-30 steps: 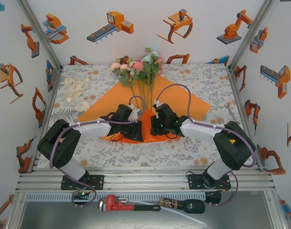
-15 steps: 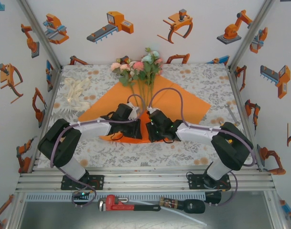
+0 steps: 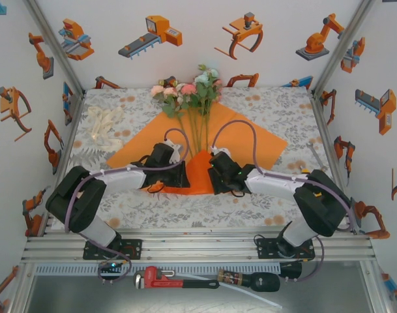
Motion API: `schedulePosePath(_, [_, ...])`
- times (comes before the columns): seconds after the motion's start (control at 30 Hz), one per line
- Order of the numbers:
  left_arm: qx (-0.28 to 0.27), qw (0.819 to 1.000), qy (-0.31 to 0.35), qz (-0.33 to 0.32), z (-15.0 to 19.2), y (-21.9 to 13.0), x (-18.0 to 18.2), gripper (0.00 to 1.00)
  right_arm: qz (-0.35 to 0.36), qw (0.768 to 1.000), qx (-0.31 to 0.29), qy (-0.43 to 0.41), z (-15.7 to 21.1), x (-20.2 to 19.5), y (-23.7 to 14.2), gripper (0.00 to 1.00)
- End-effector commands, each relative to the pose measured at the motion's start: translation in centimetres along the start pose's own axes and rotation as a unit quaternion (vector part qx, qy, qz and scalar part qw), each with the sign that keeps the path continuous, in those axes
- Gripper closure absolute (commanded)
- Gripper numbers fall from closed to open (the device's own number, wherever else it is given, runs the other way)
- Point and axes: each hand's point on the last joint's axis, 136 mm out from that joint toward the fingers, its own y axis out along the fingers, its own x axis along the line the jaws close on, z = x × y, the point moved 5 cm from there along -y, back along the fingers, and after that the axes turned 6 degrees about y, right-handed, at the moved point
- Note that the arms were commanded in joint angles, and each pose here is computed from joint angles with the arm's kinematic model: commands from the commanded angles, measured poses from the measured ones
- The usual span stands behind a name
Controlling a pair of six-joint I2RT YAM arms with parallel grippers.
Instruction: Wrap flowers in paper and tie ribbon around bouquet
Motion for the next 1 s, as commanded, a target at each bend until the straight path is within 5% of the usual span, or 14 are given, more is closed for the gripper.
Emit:
schedulePosePath(0.0, [0.039,0.997,-0.014,-0.07,3.1,-0.5,3.0,0.62,0.02,0.999,0.02,0.025,1.1,-2.2,-1.1,0.46])
schedulePosePath(0.27, [0.035,0.995,-0.037,-0.085,5.0,-2.1,3.9,0.58,0.063,0.988,0.05,0.132,3.4,-7.2,-0.3,0.47])
schedulePosePath(0.6, [0.007,0.989,-0.056,-0.133,5.8,-5.5,5.0,0.53,0.056,0.992,0.034,0.11,1.6,-6.7,-1.2,0.48])
schedulePosePath(0.97, [-0.014,0.959,-0.125,-0.256,6.7,-8.7,8.2,0.55,0.057,0.993,0.031,0.102,0.5,-6.4,-1.7,0.46])
